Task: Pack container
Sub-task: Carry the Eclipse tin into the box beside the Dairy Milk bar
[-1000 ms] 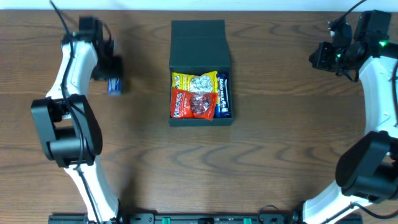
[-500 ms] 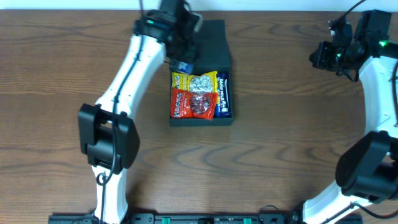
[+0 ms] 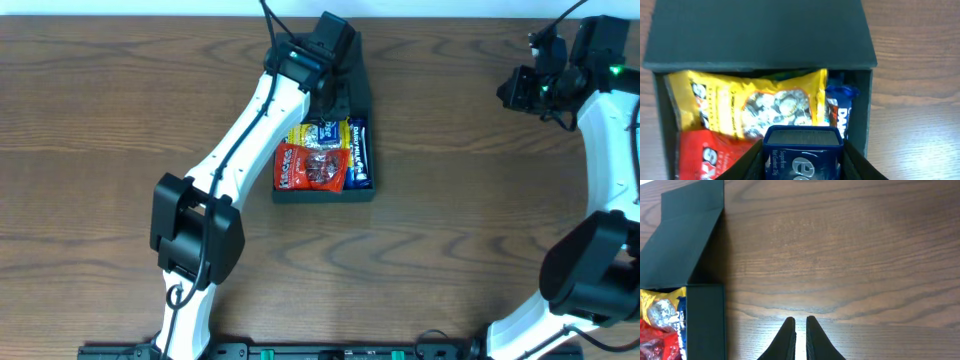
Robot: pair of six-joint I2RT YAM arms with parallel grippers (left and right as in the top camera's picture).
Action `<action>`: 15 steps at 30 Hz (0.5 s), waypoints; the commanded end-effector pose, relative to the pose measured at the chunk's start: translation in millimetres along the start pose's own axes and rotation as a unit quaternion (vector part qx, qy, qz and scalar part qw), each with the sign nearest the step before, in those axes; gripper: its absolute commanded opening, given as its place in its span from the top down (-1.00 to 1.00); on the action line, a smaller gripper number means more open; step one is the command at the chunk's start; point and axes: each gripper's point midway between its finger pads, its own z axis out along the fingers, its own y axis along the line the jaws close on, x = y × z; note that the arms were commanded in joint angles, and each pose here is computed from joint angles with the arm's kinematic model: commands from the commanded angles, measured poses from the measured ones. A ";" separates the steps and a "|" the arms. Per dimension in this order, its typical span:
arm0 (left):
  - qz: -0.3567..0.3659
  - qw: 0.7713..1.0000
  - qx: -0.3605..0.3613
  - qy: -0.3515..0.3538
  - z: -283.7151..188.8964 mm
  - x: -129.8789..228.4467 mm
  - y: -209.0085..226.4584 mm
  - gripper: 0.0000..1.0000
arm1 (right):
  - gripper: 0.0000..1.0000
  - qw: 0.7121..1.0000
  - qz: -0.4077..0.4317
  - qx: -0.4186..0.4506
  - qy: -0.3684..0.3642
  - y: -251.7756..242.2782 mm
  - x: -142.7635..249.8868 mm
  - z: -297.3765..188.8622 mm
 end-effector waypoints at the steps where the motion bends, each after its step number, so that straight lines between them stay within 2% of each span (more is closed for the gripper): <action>1: -0.017 1.000 0.003 0.022 6.0 15.0 -1.9 0.88 | 0.83 1.000 0.008 0.003 -0.002 -3.2 -1.9 -0.2; 7: -0.010 1.000 0.004 0.028 10.1 21.7 -5.9 0.85 | 0.82 1.000 0.008 0.003 -0.001 -3.1 -1.7 -0.2; 8: -0.003 1.000 0.012 0.029 10.1 22.1 -9.3 0.48 | 0.82 1.000 0.008 0.003 -0.002 -3.2 -1.8 -0.2; 9: 0.003 0.999 0.017 0.030 10.1 22.2 -11.6 -0.14 | 0.82 1.000 0.008 0.003 -0.001 -3.1 -1.7 -0.2; 10: 0.007 0.999 0.019 0.028 9.8 21.7 -12.6 -0.90 | 0.81 1.000 0.008 0.003 -0.001 -3.2 -1.7 -0.2; 15: 0.033 0.999 0.035 0.020 3.9 16.8 -19.2 -0.90 | 0.80 1.000 0.008 0.003 -0.001 -3.1 -1.6 -0.2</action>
